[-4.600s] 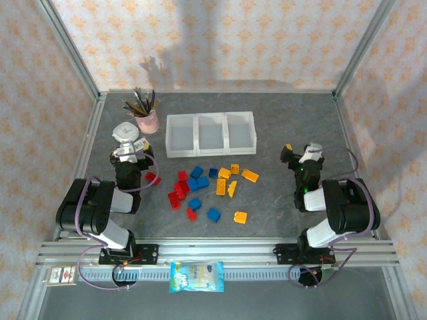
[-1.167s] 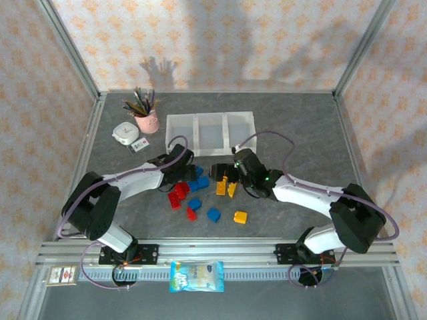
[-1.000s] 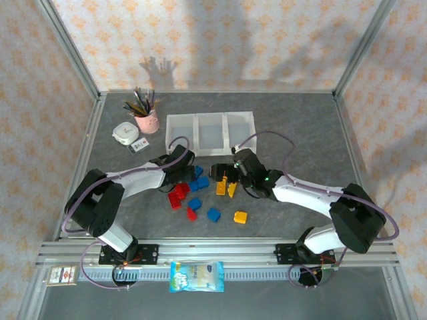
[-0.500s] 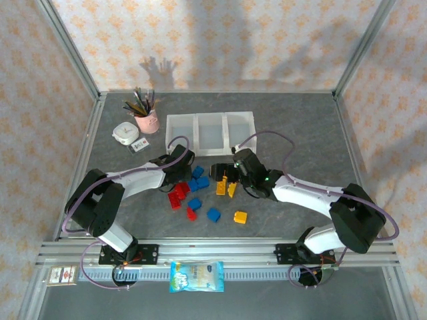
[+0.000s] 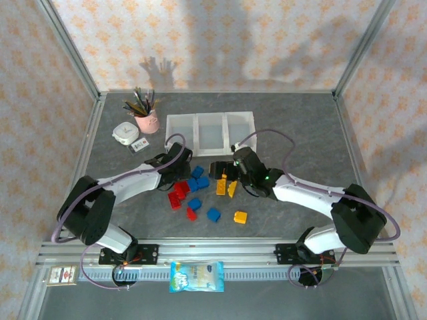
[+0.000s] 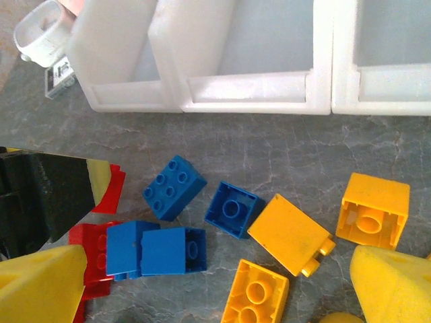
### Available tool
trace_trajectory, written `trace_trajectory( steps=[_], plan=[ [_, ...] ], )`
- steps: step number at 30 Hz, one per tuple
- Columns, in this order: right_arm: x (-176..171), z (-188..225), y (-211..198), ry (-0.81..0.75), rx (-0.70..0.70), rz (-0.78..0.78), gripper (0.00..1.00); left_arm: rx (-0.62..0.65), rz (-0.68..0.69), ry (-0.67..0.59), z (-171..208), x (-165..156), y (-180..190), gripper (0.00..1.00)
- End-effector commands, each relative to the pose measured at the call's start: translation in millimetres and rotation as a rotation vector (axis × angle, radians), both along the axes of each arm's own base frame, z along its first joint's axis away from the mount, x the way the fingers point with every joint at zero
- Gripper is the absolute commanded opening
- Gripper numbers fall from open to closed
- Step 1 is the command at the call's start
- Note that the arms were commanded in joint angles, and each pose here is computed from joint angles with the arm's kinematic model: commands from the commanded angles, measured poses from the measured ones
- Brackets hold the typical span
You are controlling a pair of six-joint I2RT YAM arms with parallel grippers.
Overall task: Sort the legos into containers by color
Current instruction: Pick up the lego from the center of the table, then place the lego in the container.
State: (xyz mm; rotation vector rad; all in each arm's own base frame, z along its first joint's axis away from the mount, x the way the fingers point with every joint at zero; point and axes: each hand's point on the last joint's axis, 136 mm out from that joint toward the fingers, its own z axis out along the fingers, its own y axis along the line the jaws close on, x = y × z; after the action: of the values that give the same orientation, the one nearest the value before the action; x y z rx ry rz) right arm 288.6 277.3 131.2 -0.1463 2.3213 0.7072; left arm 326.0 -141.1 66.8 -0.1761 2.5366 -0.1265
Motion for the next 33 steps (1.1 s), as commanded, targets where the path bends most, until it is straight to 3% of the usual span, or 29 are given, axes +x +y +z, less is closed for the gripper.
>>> trace_trajectory(
  steps=[1,6,13,23,29,33],
  plan=[
    [8.8,40.8,6.2,-0.088,0.048,-0.006,1.00,0.031,0.025,-0.045,21.3,0.5,9.0,0.34],
    [17.1,64.9,11.1,-0.133,0.087,-0.020,1.00,0.049,0.069,-0.154,60.1,23.6,16.7,0.34],
    [35.1,77.9,8.4,-0.184,0.070,-0.084,1.00,0.022,0.115,-0.226,92.8,85.8,19.4,0.34],
    [47.1,77.7,-7.1,-0.212,0.048,-0.139,1.00,0.001,0.117,-0.161,65.6,166.4,15.2,0.33],
    [49.7,71.9,-11.4,-0.211,0.038,-0.144,1.00,0.042,0.102,-0.119,36.2,195.7,8.9,0.34],
    [51.5,71.9,-13.2,-0.215,0.029,-0.145,1.00,0.075,0.100,-0.083,24.7,204.8,8.3,0.42]
  ],
)
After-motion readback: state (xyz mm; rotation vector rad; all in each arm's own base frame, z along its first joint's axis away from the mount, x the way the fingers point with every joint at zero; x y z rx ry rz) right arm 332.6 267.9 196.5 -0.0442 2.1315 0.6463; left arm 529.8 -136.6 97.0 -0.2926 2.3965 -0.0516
